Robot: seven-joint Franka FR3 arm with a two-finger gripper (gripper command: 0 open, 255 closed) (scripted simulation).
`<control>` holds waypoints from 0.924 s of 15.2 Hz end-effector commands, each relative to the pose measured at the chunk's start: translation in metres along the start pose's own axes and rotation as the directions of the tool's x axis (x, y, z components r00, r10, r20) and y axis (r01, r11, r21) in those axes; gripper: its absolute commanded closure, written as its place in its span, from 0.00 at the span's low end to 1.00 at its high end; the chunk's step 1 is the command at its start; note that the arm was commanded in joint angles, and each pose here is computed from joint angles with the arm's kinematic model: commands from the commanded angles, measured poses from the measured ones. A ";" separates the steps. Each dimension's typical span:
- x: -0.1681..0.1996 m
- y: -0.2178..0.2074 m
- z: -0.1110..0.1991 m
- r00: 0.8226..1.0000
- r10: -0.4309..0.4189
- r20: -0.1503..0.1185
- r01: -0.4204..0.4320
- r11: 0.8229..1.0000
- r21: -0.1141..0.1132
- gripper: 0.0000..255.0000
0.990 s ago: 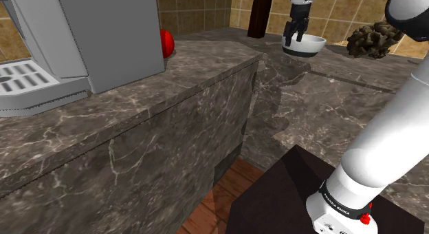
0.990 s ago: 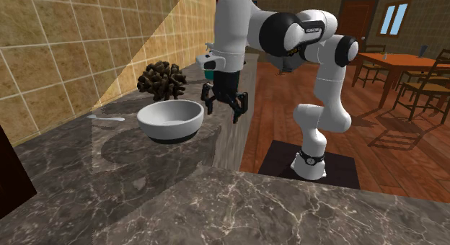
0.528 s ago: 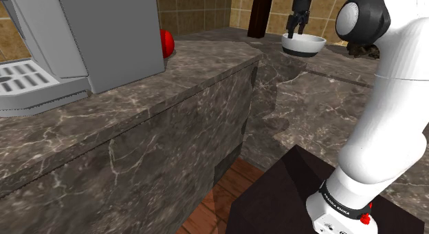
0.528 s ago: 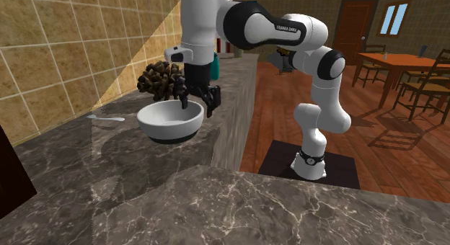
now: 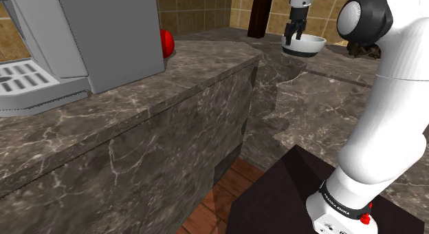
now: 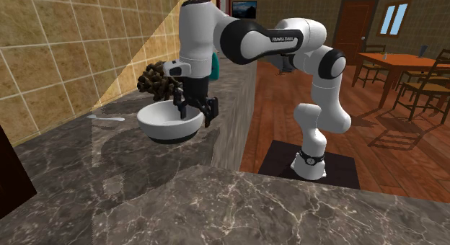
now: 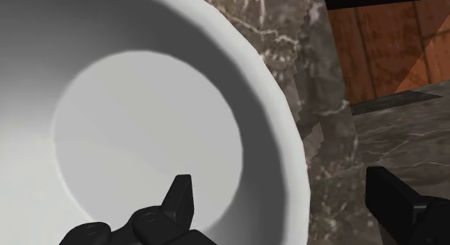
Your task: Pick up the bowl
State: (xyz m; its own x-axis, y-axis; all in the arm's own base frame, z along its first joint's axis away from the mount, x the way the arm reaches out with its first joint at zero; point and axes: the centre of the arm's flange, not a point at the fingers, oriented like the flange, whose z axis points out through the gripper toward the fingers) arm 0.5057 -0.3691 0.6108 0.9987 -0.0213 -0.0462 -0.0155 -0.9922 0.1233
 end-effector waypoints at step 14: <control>-0.001 0.001 -0.012 1.000 0.000 -0.001 0.000 1.000 0.000 1.00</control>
State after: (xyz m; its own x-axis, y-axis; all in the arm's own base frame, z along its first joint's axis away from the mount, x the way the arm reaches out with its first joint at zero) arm 0.5063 -0.3689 0.6180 0.9987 -0.0207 -0.0466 -0.0149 -0.9923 0.1229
